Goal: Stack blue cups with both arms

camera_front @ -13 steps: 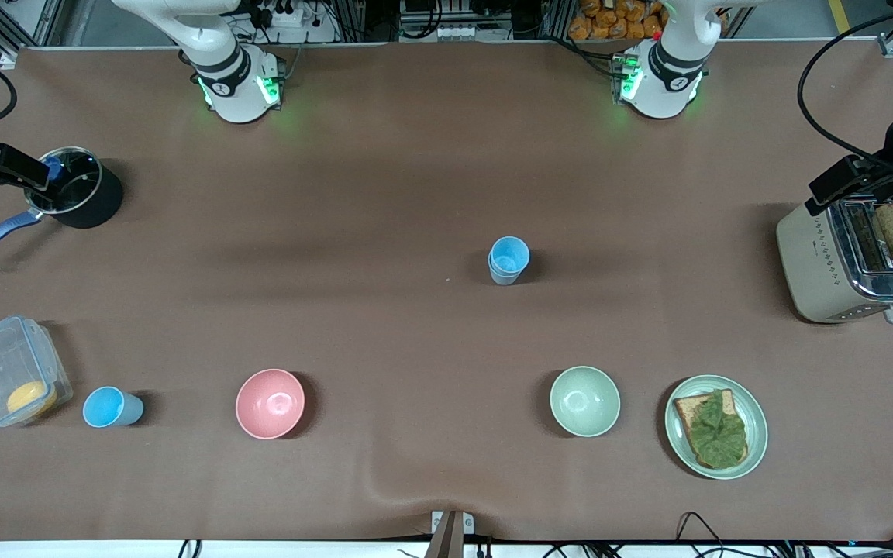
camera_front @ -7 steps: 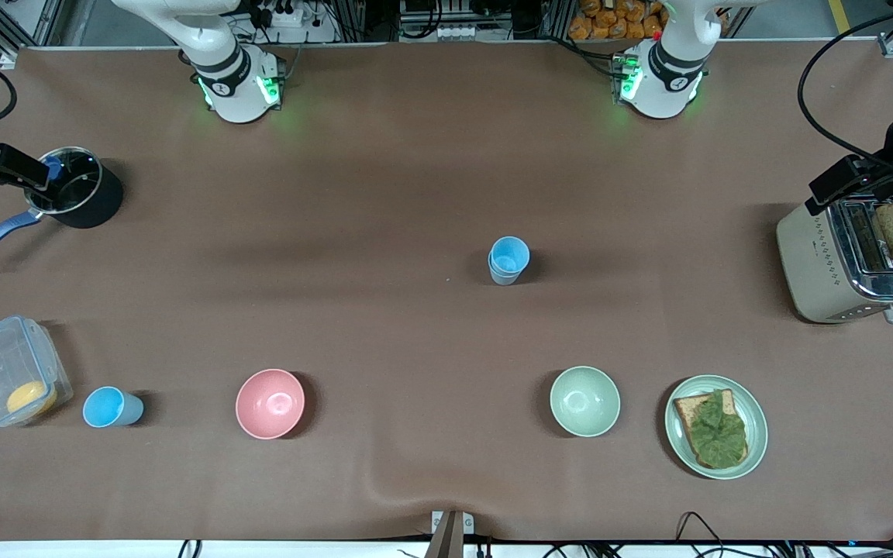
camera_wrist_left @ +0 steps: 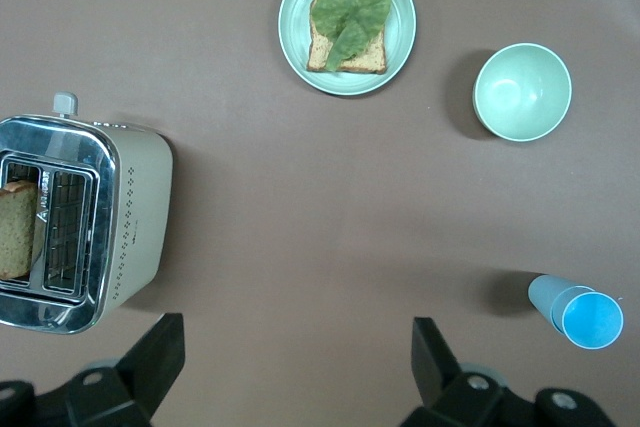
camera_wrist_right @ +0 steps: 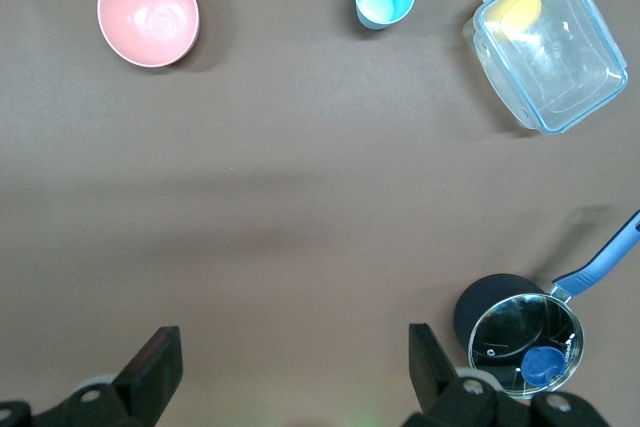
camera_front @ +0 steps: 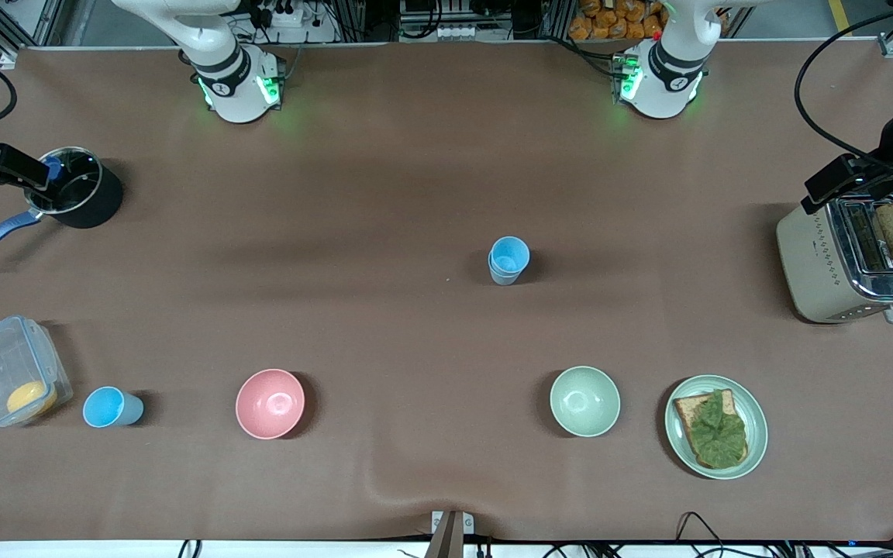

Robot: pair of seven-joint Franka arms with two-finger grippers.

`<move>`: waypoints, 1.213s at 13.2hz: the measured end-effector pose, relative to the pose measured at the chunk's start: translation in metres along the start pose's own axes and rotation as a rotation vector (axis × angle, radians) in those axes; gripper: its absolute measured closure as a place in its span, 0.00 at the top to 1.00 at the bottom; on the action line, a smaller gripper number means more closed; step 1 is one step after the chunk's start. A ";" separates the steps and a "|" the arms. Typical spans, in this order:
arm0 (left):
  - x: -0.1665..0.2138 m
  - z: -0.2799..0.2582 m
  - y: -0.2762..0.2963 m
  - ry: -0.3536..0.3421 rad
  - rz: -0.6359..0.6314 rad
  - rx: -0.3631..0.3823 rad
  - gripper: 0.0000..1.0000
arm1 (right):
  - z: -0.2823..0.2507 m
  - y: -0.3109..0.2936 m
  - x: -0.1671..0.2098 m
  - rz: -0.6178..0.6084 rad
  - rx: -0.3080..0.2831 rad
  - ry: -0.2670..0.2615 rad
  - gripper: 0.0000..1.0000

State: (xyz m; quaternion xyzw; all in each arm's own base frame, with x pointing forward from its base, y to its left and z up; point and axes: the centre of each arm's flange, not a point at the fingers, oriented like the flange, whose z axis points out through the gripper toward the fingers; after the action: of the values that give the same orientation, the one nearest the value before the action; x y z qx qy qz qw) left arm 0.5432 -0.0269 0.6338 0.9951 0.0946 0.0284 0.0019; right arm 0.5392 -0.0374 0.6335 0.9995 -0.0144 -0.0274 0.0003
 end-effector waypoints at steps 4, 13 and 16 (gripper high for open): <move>-0.004 0.002 0.002 -0.028 0.143 0.005 1.00 | 0.000 0.000 0.000 0.000 0.000 -0.001 1.00; -0.018 0.002 0.044 -0.043 0.153 0.007 1.00 | 0.000 0.000 0.000 0.000 0.000 -0.001 1.00; -0.020 0.002 0.051 -0.042 0.139 0.008 1.00 | 0.000 0.000 0.000 0.000 0.000 -0.001 1.00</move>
State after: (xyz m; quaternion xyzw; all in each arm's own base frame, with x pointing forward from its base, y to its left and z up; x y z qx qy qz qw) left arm 0.5330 -0.0808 0.6315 0.9997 0.0251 0.0072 -0.0020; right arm 0.5392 -0.0375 0.6333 0.9995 -0.0145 -0.0279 0.0003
